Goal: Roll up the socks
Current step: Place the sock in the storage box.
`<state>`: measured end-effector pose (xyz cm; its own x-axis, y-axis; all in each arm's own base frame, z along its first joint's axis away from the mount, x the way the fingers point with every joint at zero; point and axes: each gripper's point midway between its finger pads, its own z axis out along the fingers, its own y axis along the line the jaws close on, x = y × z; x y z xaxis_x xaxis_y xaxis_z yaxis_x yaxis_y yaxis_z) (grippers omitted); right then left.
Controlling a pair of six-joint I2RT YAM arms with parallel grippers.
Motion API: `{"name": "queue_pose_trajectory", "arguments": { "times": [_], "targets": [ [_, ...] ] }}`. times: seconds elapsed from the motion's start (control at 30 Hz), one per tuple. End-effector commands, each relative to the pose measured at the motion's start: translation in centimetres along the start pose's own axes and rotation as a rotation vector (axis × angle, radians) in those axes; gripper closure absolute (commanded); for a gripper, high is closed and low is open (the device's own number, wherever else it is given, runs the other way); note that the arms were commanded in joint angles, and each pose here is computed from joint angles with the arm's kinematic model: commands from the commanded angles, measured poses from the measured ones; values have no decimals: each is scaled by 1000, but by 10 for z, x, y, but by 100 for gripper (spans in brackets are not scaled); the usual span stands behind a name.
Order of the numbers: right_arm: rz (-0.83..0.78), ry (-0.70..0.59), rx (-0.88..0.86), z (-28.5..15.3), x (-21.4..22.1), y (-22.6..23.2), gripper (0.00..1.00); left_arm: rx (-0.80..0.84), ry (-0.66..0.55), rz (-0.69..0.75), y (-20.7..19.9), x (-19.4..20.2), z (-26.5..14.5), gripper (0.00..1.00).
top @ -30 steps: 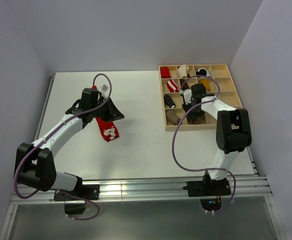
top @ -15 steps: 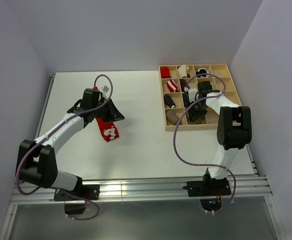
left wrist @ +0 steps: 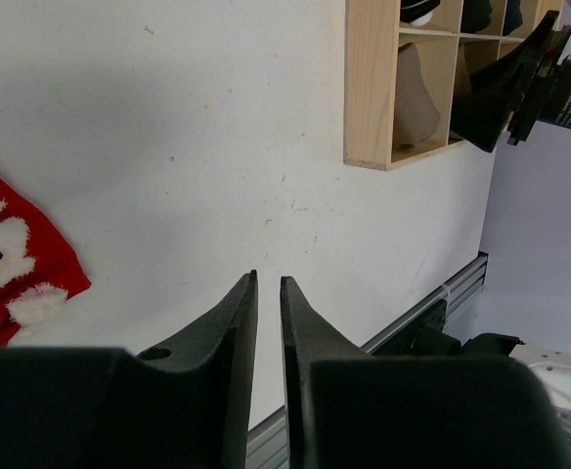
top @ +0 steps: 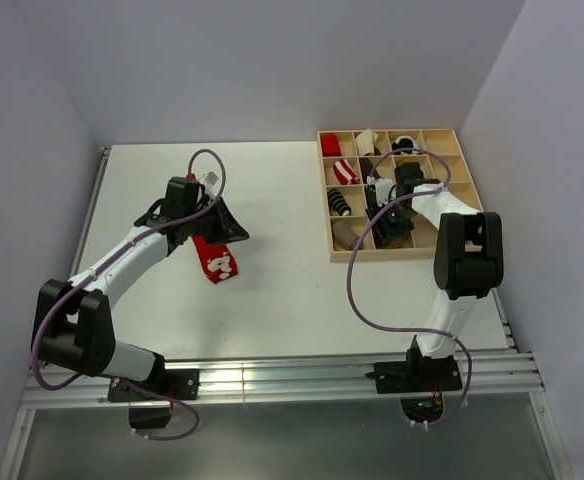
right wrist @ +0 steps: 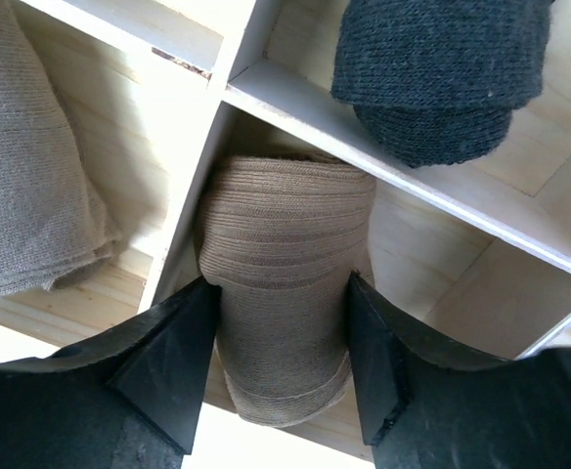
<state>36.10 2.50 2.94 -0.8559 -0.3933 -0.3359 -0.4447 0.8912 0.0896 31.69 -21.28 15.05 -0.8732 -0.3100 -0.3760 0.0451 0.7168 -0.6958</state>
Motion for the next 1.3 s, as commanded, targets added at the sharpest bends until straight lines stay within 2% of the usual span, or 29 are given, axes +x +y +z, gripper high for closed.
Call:
{"name": "queue_pose_trajectory", "arguments": {
  "times": [0.0,0.2,0.4,0.67,1.0,1.27],
  "targets": [
    [-7,24,-25,-12,5,8,38,35,-12,45,-10,-8,-3,80],
    [-13,19,-25,-20,1,9,37,27,-16,36,-8,-9,-2,79],
    [-14,-2,-9,-27,-3,8,36,-40,-58,18,4,-15,0,69],
    [4,-11,14,-39,-4,-2,35,-91,-70,-4,16,-17,5,68],
    [12,-43,34,-54,-7,-10,31,-210,-148,-47,41,-29,10,68],
    [-25,-53,-60,-65,-8,9,30,-305,-182,-75,63,-33,16,68]
  ]
}}
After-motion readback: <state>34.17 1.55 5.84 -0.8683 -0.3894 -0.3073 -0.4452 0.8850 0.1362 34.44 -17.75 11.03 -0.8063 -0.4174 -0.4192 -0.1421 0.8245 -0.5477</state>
